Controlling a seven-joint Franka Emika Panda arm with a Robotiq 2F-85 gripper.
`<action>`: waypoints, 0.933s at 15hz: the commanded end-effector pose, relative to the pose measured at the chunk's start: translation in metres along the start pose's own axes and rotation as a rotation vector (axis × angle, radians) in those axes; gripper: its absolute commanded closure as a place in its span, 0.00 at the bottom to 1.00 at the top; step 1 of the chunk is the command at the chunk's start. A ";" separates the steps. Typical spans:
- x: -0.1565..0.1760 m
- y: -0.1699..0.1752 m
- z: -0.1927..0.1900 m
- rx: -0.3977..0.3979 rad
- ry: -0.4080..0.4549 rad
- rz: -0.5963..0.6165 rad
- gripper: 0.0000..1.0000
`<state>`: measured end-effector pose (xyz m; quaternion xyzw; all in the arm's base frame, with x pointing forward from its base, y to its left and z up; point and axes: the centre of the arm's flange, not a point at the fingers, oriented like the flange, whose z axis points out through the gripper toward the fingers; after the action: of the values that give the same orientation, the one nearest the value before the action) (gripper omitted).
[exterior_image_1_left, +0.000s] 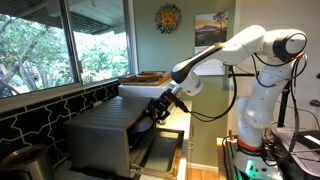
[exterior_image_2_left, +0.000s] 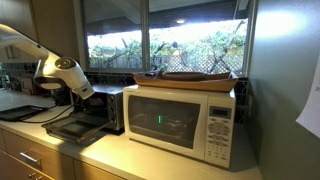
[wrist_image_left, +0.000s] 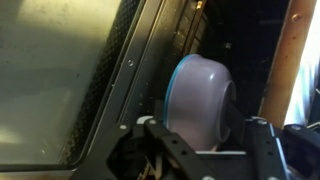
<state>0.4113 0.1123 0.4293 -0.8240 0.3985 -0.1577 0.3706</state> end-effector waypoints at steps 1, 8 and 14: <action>-0.001 0.002 0.009 -0.046 0.000 0.001 0.03; -0.005 -0.003 0.001 -0.053 -0.026 -0.122 0.00; -0.005 -0.016 -0.030 -0.097 -0.096 -0.338 0.00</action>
<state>0.4119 0.1203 0.4423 -0.8823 0.2947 -0.1645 0.3281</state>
